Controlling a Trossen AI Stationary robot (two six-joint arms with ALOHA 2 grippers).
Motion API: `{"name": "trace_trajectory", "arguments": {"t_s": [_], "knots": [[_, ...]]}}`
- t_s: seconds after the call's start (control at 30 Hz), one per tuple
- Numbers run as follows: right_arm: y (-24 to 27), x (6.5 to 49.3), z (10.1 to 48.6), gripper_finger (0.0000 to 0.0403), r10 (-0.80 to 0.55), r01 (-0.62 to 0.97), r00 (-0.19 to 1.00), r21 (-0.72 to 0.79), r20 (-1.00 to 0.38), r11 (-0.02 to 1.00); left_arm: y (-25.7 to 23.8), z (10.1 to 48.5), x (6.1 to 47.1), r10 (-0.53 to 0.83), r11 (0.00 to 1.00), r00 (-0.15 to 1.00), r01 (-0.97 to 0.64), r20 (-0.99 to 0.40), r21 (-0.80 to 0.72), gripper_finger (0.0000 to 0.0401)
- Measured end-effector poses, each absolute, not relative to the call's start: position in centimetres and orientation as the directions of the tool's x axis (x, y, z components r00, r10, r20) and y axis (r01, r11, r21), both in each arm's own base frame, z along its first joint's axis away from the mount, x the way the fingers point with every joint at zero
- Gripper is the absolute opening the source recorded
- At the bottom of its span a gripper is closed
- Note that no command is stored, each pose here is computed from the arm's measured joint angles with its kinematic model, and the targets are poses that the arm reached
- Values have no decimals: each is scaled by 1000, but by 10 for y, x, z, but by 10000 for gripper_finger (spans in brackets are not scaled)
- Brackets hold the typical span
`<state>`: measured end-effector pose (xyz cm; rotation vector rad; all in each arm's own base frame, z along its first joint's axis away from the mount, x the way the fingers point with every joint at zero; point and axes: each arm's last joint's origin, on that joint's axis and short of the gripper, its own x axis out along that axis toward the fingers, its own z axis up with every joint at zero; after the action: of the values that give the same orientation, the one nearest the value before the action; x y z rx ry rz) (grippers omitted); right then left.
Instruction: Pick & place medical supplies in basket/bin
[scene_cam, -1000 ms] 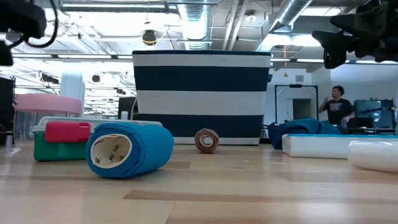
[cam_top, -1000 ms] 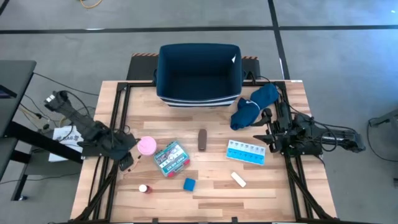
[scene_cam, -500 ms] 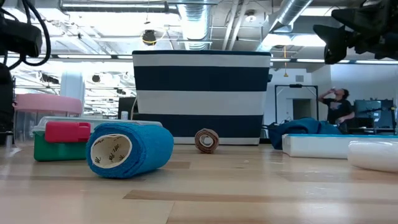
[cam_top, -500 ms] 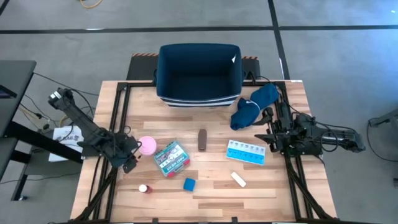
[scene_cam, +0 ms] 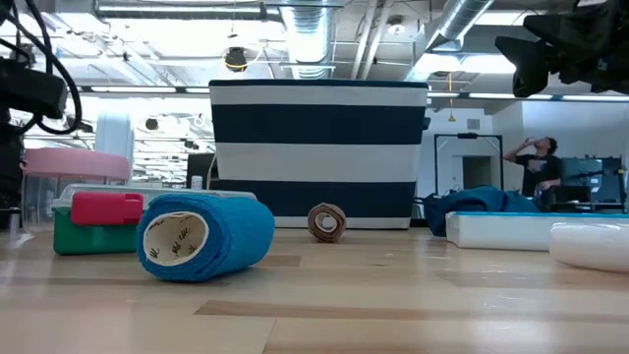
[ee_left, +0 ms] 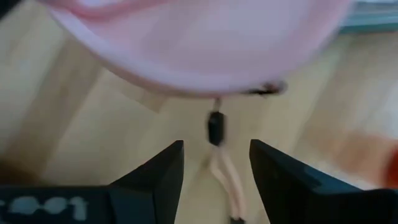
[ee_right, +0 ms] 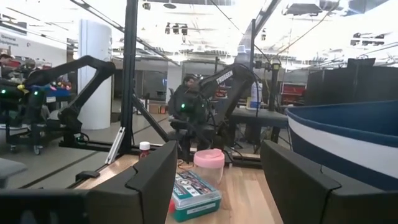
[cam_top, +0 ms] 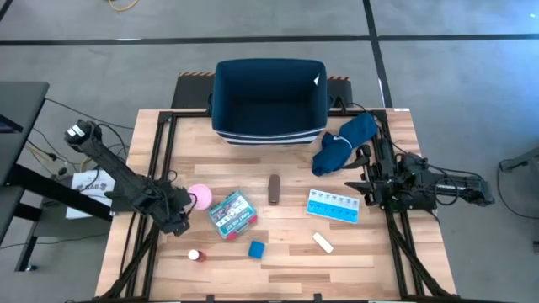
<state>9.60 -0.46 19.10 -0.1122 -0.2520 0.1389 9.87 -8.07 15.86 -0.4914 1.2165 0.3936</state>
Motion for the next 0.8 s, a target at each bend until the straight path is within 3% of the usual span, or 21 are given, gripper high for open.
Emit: {"name": "trace_trajectory", "arguments": {"t_s": [0.33, 0.8], "knots": [[-5, 96, 192, 225, 151, -121, 956, -131, 252, 984, -86, 141, 107, 152, 846, 238, -534, -959, 1, 176], [-5, 96, 192, 225, 151, -121, 956, -131, 253, 984, -88, 136, 114, 241, 822, 298, -568, -923, 31, 173]]}}
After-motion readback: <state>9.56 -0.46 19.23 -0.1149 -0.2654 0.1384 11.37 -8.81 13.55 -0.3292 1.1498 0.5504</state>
